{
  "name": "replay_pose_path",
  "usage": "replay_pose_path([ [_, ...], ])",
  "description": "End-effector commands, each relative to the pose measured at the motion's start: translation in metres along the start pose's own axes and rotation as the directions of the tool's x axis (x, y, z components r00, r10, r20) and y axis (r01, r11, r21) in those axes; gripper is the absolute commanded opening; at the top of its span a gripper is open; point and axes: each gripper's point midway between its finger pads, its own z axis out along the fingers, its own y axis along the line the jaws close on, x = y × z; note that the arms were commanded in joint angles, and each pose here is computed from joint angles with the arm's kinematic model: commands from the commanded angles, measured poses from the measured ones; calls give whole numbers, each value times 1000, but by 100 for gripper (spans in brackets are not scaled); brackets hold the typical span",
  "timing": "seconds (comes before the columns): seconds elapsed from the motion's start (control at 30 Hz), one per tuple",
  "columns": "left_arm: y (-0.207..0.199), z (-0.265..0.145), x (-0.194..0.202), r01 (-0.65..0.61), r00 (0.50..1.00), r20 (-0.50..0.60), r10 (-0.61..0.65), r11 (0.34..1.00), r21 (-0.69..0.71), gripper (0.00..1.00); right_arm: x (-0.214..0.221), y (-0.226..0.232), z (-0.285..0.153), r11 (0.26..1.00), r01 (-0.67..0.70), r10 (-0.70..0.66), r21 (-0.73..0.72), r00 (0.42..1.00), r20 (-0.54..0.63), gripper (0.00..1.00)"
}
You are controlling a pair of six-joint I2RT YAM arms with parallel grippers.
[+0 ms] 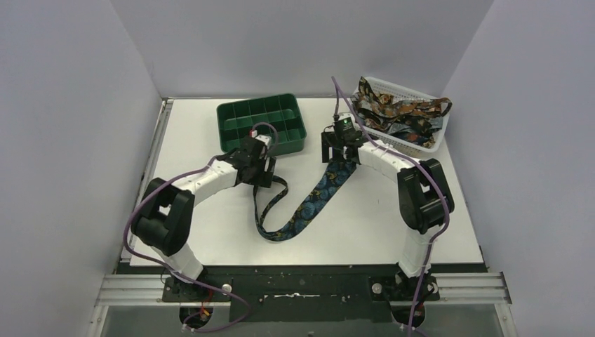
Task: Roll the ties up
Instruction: Flatten out the tie at the center of the board.
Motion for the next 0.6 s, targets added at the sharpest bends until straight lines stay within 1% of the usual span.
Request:
replay_pose_path([
  [0.0, -9, 10, -9, -106, 994, -8, 106, 994, 18, 71, -5, -8, 2, 999, -16, 16, 49, 1000, -12, 83],
  [0.03, -11, 12, -10, -117, 993, -5, 117, 993, 14, 69, -3, -9, 4, 998, -17, 18, 62, 1000, -24, 83],
  [0.1, -15, 16, -12, -127, 992, -10, 128, 992, 17, 58, 3, -7, 9, 998, -26, 29, 64, 999, -42, 83],
  [0.23, -21, 22, -9, -168, 986, -17, 168, 986, 7, 49, 9, -4, 17, 996, -18, 26, 91, 997, -79, 82],
  [0.33, -22, 18, -8, -185, 983, 1, 185, 983, -11, 36, 11, 4, 25, 994, 0, 9, 105, 996, -90, 81],
  [0.5, -18, -1, -14, -105, 990, 97, 107, 994, -26, 15, 9, 8, 32, 976, 47, -27, 213, 995, -94, 81],
  [0.57, -16, -9, -15, -60, 988, 139, 62, 998, -20, 11, 13, 5, 36, 963, 62, -38, 264, 995, -95, 79],
])
